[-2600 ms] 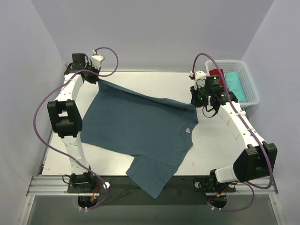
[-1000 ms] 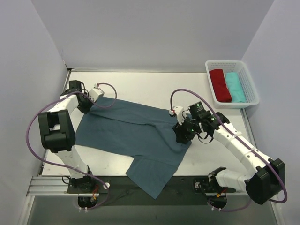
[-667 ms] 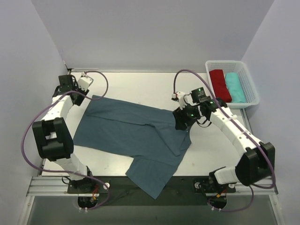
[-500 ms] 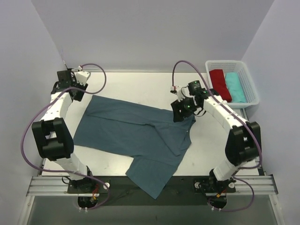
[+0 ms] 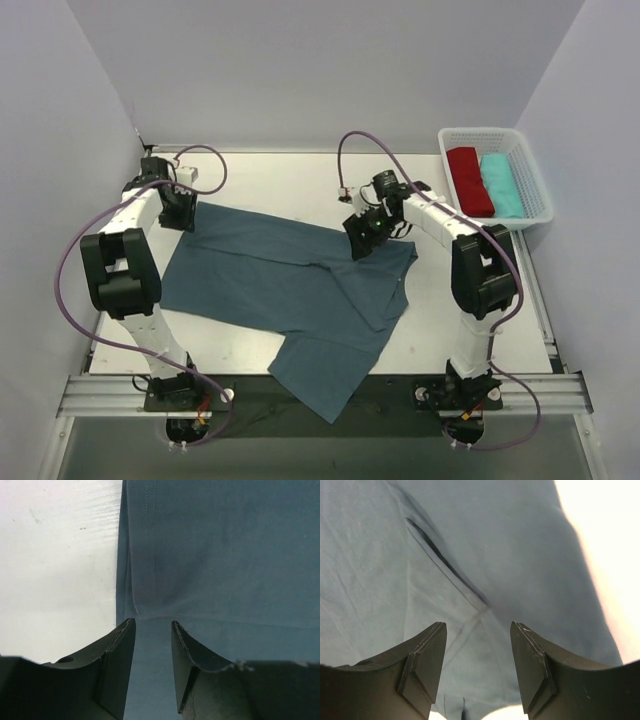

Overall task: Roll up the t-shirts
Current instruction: Fold the T-shirt at the center of the board.

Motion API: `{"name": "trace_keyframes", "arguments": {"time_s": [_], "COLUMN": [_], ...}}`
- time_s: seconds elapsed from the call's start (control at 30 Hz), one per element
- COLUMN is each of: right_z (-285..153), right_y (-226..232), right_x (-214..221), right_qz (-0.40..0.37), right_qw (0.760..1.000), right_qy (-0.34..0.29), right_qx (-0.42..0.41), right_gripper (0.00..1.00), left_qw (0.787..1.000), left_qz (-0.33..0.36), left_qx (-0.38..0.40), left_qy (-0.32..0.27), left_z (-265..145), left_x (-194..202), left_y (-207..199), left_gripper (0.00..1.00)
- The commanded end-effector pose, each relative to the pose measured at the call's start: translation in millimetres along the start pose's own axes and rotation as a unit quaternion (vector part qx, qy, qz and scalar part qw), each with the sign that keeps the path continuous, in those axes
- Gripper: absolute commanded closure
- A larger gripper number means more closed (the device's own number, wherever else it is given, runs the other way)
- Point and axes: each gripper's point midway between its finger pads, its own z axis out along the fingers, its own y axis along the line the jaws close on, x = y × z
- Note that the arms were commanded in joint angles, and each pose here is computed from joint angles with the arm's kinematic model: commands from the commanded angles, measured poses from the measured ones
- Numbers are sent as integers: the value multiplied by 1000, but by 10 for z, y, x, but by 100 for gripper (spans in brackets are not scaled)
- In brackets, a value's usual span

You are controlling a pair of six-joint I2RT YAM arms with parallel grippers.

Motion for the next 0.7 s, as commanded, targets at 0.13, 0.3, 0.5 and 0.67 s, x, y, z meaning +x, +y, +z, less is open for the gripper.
{"name": "trace_keyframes", "arguments": {"time_s": [0.13,0.3,0.5,0.67], "right_z": [234,273,312,336], "right_y": [26,-21,57,128], "right_x": [58,63,74,61], "right_qz": [-43,-45,-55,-63], "right_qw": [998,998,997,996], "right_qy": [36,45,56,57], "right_qx": [-6,-1,-9,-17], "right_gripper": [48,52,56,71], "left_qw": [999,999,999,999], "left_qz": [-30,-28,-30,-27], "left_qx": [18,16,15,12], "left_qy": [-10,-12,-16,-20], "left_z": [-162,-204,-214,-233], "left_x": [31,76,77,56], "left_y": [-110,-118,-124,-110], "left_gripper": [55,55,55,56]}}
